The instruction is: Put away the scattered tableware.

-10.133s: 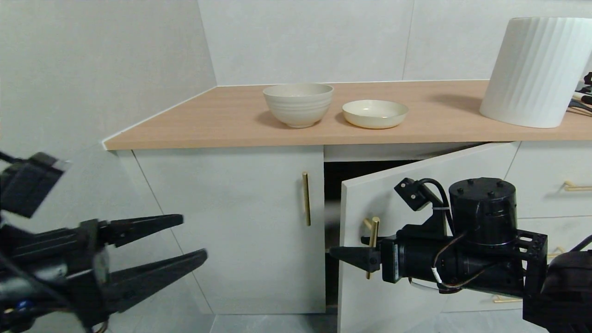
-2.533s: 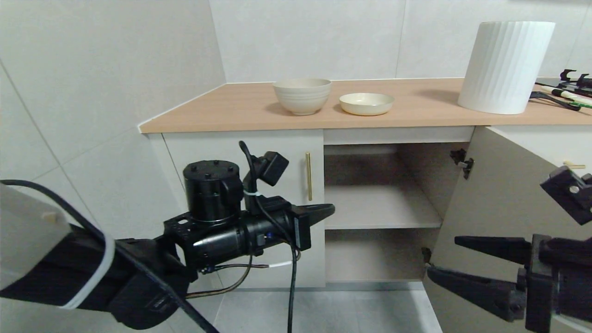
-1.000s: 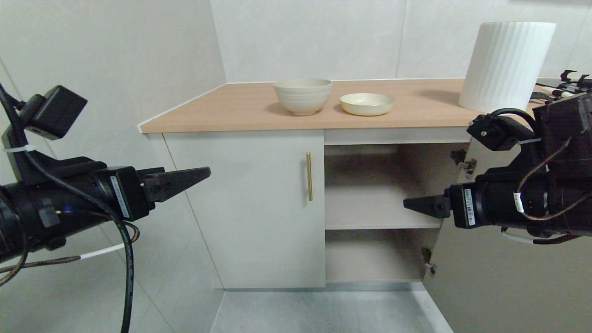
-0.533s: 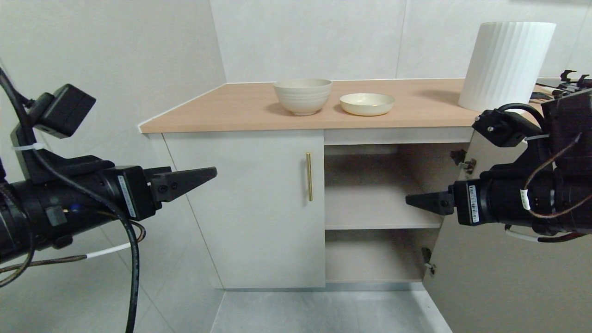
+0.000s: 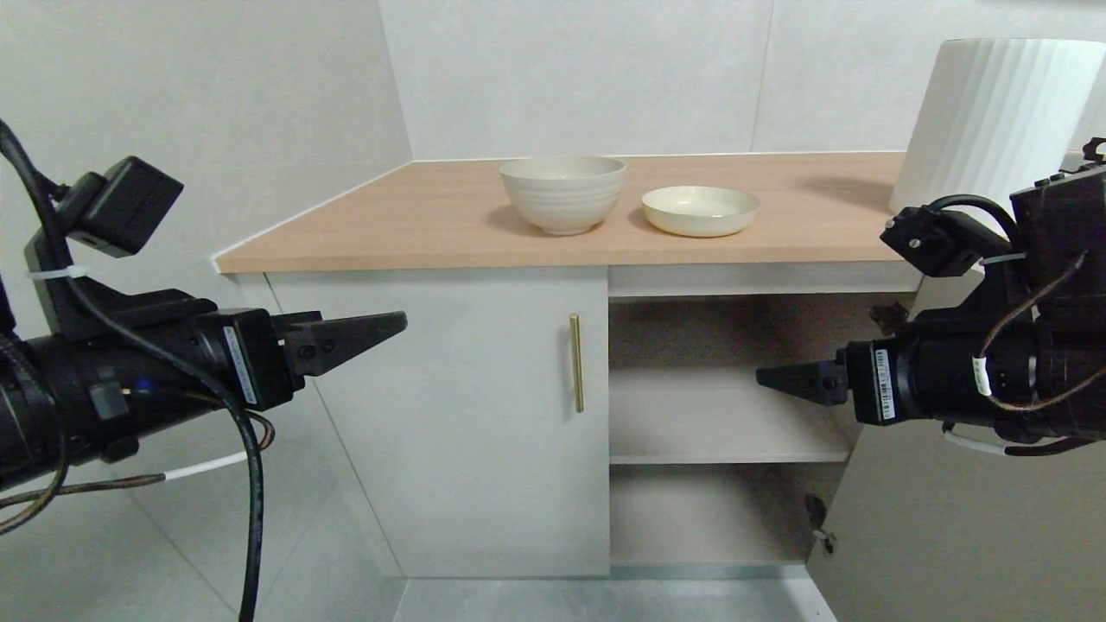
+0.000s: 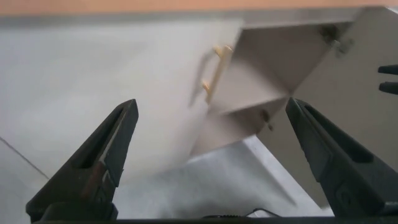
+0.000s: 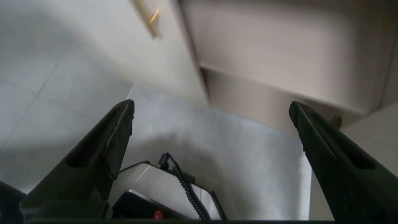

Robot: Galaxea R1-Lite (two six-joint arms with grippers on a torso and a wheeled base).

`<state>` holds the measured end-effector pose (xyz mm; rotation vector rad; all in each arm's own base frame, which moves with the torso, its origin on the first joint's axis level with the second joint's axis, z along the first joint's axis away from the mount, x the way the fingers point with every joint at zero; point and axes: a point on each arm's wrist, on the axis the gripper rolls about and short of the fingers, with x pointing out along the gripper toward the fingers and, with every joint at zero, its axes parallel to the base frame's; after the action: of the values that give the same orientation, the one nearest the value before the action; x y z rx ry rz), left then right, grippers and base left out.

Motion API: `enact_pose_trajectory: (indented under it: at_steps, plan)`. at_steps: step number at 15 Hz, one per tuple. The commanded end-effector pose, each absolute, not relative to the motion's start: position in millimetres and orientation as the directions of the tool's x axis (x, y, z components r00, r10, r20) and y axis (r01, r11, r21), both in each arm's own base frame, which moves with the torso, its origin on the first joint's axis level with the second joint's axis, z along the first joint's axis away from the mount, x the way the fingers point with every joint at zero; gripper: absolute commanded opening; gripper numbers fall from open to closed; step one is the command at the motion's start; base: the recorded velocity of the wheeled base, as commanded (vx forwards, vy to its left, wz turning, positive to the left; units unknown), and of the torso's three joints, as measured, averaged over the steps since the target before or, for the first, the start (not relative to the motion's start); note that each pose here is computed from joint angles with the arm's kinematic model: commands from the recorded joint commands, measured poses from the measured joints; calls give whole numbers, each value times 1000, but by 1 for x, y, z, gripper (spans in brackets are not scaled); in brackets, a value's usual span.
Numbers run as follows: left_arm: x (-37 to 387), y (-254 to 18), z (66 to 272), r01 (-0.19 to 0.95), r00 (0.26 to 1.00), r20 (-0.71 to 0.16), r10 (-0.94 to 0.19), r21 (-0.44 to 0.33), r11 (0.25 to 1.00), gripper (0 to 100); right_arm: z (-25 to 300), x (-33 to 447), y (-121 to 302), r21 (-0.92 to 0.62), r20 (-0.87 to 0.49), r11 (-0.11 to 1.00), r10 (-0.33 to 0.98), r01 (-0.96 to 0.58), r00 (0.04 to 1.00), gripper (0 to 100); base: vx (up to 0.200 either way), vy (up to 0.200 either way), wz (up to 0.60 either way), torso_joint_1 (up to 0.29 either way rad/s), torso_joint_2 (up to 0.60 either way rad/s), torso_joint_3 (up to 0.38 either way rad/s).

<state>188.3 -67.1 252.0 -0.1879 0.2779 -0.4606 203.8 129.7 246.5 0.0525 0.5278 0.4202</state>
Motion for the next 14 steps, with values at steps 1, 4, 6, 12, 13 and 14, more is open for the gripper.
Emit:
enact_pose_trajectory:
  at_steps: [1, 4, 6, 12, 13, 14]
  plan:
    - [189, -67, 251, 410, 858, -225, -462, -241, 880, 100, 247, 203, 129, 156, -476, 913, 404, -377, 781, 100, 200, 0, 0, 2, 2, 7]
    - [189, -67, 251, 408, 858, -226, -460, -241, 880, 100, 243, 203, 129, 152, -484, 914, 402, -377, 777, 100, 200, 0, 0, -1, 4, 1]
    - [187, -67, 252, 411, 859, -219, -462, -242, 879, 100, 241, 202, 129, 148, -491, 914, 400, -378, 774, 100, 0, 0, 0, 0, 0, 0]
    - [188, -67, 251, 410, 859, -222, -462, -242, 879, 100, 240, 202, 129, 145, -494, 914, 399, -379, 773, 100, 0, 0, 0, 0, 0, 0]
    - [188, -67, 251, 410, 858, -223, -462, -243, 879, 100, 240, 202, 129, 145, -494, 914, 399, -379, 773, 100, 0, 0, 0, 0, 0, 0]
    - [189, -67, 251, 410, 858, -225, -462, -241, 880, 100, 240, 202, 129, 145, -495, 914, 398, -379, 772, 100, 0, 0, 0, 0, 0, 0]
